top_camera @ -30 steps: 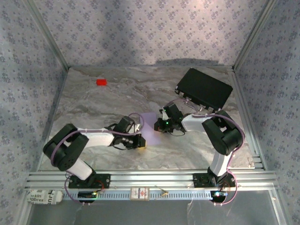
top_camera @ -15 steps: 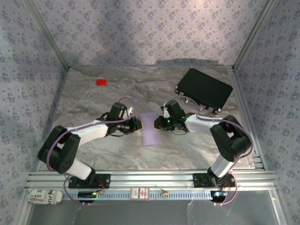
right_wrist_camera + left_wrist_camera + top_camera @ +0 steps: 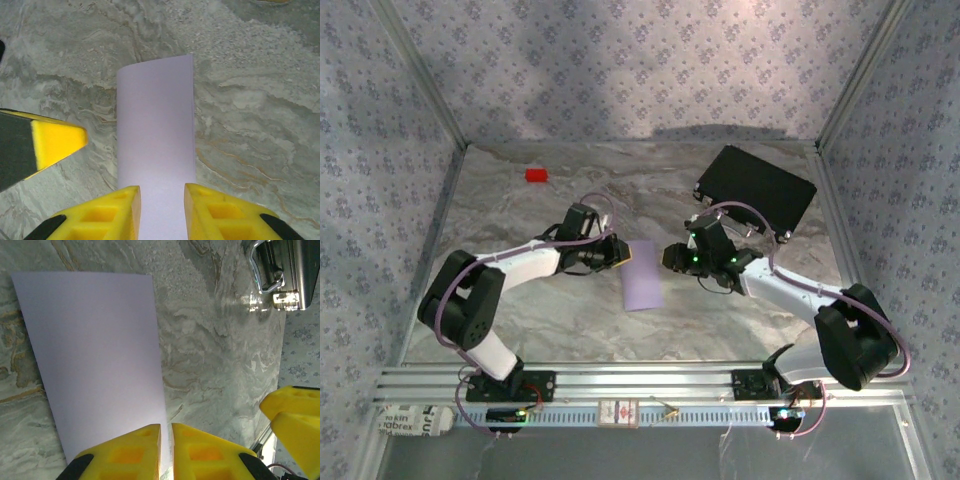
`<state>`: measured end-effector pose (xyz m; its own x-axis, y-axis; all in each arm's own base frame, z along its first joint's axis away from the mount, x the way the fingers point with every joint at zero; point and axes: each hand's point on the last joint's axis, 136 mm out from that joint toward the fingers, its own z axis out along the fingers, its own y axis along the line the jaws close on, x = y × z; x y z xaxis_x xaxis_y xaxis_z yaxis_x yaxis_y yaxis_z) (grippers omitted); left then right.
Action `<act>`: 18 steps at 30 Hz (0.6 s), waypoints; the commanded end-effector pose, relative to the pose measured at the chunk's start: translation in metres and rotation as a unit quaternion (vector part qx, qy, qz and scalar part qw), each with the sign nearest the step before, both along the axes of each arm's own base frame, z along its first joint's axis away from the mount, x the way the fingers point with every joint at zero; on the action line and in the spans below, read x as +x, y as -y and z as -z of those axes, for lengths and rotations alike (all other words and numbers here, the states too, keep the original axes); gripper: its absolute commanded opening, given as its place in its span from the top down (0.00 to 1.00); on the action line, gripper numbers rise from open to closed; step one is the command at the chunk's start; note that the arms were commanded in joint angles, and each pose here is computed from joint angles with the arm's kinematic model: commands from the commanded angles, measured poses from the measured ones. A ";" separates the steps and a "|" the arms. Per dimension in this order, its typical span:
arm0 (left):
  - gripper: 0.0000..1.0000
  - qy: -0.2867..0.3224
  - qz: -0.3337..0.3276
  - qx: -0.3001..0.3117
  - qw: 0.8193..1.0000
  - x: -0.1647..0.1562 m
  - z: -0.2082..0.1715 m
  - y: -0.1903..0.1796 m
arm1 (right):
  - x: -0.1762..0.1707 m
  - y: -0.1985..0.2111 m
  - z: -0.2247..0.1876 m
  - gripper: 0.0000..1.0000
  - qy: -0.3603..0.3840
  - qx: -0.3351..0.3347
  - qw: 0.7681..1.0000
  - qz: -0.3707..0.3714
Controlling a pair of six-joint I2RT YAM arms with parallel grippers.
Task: Fold a paper plane with a square sheet of paper (pick it up from the middle)
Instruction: First fold the square sheet of paper in half at the center of the table.
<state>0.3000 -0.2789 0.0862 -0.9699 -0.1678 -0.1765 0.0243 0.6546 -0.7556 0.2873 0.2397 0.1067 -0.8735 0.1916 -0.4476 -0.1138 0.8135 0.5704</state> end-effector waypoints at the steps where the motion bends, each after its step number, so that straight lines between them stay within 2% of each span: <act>1: 0.86 0.006 0.000 0.002 1.000 0.008 -0.005 0.000 | -0.004 0.007 0.010 0.67 -0.016 -0.005 0.999 0.026; 9: 0.86 -0.006 0.001 0.002 1.000 0.014 0.002 0.002 | -0.013 0.009 0.022 0.66 -0.055 -0.001 0.998 0.040; 18: 0.85 -0.020 0.008 -0.001 1.000 0.019 0.014 0.009 | -0.025 -0.003 0.034 0.65 -0.090 0.024 0.996 0.017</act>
<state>0.3120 -0.2815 0.0651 -0.9778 -0.1668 -0.1269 -0.0177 0.6693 -0.7428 0.2698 0.2379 0.0796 -0.9159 0.2455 -0.3175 0.0044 0.7973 0.6036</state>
